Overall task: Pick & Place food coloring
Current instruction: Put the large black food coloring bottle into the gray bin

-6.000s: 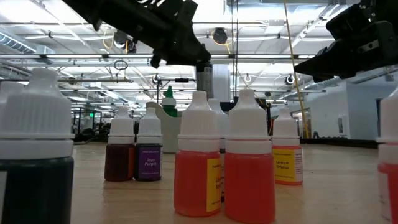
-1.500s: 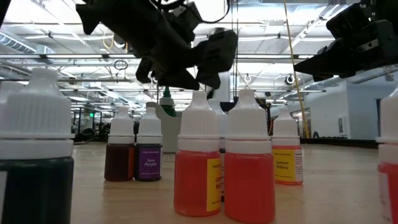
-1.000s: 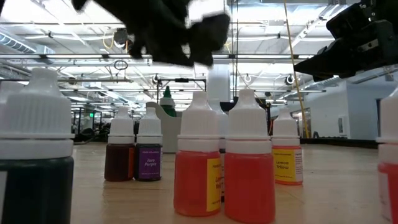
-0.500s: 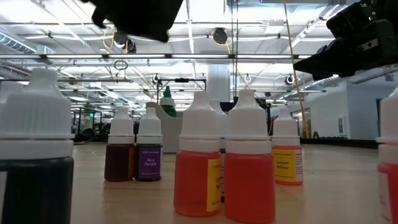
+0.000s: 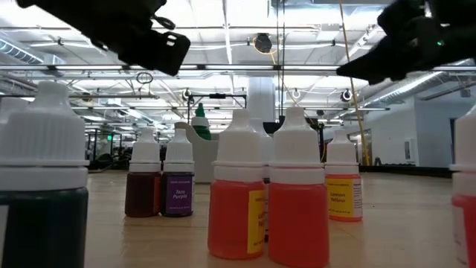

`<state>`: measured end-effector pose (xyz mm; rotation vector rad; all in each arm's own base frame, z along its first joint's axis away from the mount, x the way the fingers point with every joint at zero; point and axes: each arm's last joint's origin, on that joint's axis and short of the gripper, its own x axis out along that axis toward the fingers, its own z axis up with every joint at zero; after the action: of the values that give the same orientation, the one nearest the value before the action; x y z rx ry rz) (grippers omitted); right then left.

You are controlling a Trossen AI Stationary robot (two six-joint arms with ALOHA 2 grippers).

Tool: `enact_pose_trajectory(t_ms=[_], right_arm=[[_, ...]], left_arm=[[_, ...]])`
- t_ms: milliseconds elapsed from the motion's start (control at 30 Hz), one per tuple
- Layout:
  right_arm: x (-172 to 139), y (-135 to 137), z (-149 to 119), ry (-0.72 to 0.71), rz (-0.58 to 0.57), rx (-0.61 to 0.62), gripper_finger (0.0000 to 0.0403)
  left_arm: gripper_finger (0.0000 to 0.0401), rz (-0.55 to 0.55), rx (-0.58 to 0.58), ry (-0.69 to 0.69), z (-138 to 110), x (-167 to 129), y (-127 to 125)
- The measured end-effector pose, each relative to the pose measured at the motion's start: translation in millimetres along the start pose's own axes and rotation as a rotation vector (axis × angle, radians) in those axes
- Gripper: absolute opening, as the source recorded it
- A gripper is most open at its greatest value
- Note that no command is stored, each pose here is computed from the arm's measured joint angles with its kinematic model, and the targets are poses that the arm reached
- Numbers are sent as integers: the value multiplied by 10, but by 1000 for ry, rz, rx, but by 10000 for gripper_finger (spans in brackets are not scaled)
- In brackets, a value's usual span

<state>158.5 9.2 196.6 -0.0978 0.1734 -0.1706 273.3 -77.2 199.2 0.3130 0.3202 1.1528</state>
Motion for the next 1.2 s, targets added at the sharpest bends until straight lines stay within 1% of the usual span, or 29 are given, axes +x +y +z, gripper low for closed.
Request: enact_pose_trajectory(t_ms=[67, 133, 200, 233, 267, 300, 367, 400, 433, 467, 533, 567, 667, 733, 800, 867, 933, 1000, 1100, 1200], right_arm=[[50, -45, 142, 24, -23, -31, 0], [93, -86, 273, 38, -8, -69, 0], [151, -114, 376, 41, 25, -101, 0], [172, -128, 410, 43, 42, -115, 0], [192, -141, 431, 46, 60, -125, 0], [223, -154, 460, 42, 76, -132, 0], [277, -175, 479, 44, 107, -144, 0], [300, -184, 457, 60, 121, -149, 0], [334, -194, 445, 75, 131, -148, 0], [369, -207, 440, 88, 131, -144, 0], [415, -240, 415, 131, 118, -130, 0], [453, -255, 413, 153, 113, -127, 0], [569, -274, 381, 265, 116, -124, 0], [689, -279, 419, 319, 123, -123, 0], [793, -277, 460, 382, 133, -128, 0], [936, -272, 525, 448, 155, -127, 0], [1090, -274, 612, 522, 196, -118, 0], [1271, -274, 710, 602, 211, -116, 0], [1514, -268, 784, 739, 235, -124, 0], [1737, -234, 818, 852, 262, -133, 0]], left_arm=[[2, 28, 54, 14, 83, 87, 119], [2, 43, 110, 39, 212, 172, 203], [2, 9, 186, 90, 356, 253, 259], [2, -37, 222, 115, 444, 301, 264], [2, -123, 252, 137, 534, 350, 257], [2, -244, 285, 146, 611, 400, 241], [1, -501, 338, 99, 736, 480, 227], [1, -606, 344, 56, 792, 517, 239], [1, -684, 341, 15, 842, 559, 270], [1, -735, 336, -11, 879, 600, 320], [1, -781, 294, -32, 928, 710, 455], [1, -783, 273, -28, 917, 776, 536], [1, -826, 200, -17, 732, 977, 690], [1, -881, 145, -7, 508, 1072, 768], [1, -890, 62, -18, 346, 1145, 815], [1, -880, 20, -4, 166, 1152, 868], [1, -887, -21, -32, 65, 1131, 863], [3, -890, -34, -25, -74, 1100, 860], [12, -882, -77, -45, -195, 1071, 852], [17, -897, -99, -32, -329, 1030, 840]])
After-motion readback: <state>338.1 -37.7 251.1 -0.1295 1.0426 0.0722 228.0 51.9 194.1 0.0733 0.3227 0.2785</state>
